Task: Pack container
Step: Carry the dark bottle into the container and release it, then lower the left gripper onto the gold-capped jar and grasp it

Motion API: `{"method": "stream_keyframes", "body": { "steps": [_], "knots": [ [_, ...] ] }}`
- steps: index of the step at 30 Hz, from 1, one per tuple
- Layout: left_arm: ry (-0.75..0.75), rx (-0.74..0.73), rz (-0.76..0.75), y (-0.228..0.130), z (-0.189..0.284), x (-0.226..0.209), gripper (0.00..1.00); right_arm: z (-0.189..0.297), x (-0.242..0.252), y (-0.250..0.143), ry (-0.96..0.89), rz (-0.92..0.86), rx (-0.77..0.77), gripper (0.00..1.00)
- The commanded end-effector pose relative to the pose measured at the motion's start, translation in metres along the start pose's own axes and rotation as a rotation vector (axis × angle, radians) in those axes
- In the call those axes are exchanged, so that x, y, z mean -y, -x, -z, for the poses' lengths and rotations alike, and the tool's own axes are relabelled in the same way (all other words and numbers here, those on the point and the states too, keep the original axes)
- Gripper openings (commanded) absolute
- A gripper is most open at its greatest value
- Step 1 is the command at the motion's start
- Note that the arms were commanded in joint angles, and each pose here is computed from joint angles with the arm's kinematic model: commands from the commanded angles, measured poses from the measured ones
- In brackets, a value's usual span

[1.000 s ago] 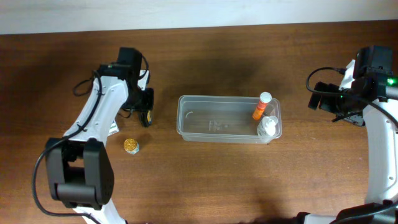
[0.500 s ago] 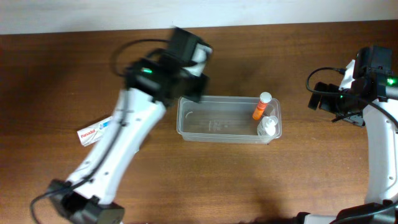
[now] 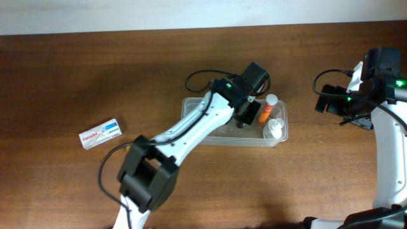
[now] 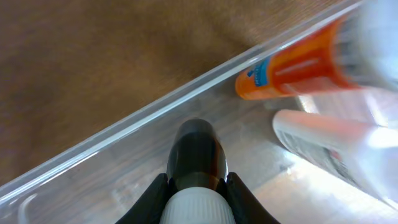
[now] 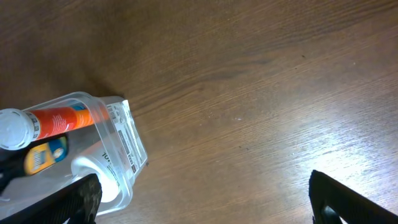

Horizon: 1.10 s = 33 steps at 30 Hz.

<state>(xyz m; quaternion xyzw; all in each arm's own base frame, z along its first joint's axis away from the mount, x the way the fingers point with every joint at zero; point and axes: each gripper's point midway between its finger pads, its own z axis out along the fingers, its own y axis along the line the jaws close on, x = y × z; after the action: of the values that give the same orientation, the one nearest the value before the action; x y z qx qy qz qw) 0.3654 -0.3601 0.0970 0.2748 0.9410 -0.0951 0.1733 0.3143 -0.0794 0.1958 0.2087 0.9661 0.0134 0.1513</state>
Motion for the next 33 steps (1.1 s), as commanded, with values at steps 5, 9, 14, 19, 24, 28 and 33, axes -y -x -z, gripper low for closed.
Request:
{"method": "stream_keyframes", "body": {
  "steps": [5,9,14,19,24,28,33],
  "knots": [
    [-0.008,-0.006,0.018,0.000,-0.007,0.004,0.35,-0.002,0.001,-0.001,0.003,-0.012,-0.008,0.98],
    [-0.010,0.014,-0.003,0.011,0.016,0.004,0.64,-0.002,0.001,-0.001,0.003,-0.012,-0.010,0.98],
    [0.057,0.124,0.045,0.035,0.124,-0.028,0.93,-0.002,0.001,-0.002,0.002,-0.009,-0.012,0.98],
    [0.227,0.145,0.200,0.010,0.202,-0.106,0.99,-0.002,0.001,-0.002,0.002,-0.008,-0.012,0.98],
    [0.334,-0.014,0.460,-0.050,0.225,-0.186,0.99,-0.002,0.001,-0.002,0.002,-0.009,-0.012,0.98],
    [0.372,-0.149,0.621,-0.095,0.214,-0.237,0.99,-0.002,0.001,-0.002,0.002,-0.008,-0.012,0.98],
    [0.313,-0.294,0.734,-0.146,0.162,-0.263,0.99,-0.002,0.001,-0.002,0.002,-0.008,-0.012,0.98]
  ]
}}
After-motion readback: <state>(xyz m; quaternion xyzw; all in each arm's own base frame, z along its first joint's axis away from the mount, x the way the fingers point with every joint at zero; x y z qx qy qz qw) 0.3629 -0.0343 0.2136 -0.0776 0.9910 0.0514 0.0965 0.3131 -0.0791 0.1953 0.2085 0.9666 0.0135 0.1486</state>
